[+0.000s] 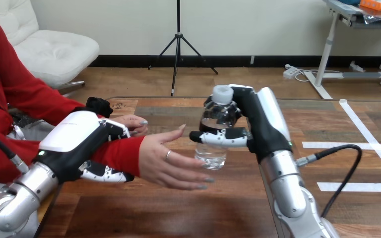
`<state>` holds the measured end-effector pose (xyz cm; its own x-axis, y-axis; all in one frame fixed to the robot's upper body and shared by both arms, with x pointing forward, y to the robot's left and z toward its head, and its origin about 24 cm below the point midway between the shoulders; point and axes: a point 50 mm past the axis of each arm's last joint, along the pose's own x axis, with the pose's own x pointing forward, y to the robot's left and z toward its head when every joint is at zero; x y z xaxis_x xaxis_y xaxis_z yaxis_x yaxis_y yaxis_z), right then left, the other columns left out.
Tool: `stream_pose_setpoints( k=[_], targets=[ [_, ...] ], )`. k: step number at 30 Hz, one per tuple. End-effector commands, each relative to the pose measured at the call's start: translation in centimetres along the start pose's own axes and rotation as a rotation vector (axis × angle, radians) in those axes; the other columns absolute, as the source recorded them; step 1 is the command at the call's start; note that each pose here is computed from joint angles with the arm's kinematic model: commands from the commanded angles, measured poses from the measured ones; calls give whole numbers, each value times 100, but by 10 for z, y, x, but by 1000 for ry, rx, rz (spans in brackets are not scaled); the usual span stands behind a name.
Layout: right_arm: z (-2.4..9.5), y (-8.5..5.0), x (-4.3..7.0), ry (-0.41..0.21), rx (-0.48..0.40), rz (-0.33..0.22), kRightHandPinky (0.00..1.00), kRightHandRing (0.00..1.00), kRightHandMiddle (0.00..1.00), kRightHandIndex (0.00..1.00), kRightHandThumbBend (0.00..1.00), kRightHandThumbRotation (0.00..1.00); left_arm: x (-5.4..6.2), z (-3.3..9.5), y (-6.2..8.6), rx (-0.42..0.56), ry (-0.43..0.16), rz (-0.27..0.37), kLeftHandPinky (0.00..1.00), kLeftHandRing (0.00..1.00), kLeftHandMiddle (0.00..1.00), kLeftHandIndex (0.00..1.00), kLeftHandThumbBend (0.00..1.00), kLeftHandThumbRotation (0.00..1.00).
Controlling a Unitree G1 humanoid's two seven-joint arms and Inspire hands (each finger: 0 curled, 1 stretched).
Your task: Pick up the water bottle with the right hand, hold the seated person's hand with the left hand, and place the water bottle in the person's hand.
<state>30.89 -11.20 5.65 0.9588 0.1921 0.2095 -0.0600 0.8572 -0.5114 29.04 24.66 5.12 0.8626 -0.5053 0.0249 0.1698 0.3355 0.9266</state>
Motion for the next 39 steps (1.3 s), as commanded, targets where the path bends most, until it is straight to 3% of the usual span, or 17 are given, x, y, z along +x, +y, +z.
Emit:
stream_pose_setpoints(
  k=[1, 26, 39],
  targets=[
    [34, -5, 25, -119, 6, -47, 34, 39, 46, 48, 85, 0, 30, 36, 20, -34, -205, 145, 25, 33, 43, 46, 69, 17],
    [50, 25, 21, -85, -65, -62, 39, 42, 48, 49, 86, 0, 39, 54, 23, -48, -254, 163, 23, 31, 42, 45, 69, 13],
    [70, 34, 11, -51, -93, -50, 40, 43, 49, 50, 84, 0, 36, 54, 24, -80, -261, 191, 25, 32, 42, 46, 69, 12]
  ],
)
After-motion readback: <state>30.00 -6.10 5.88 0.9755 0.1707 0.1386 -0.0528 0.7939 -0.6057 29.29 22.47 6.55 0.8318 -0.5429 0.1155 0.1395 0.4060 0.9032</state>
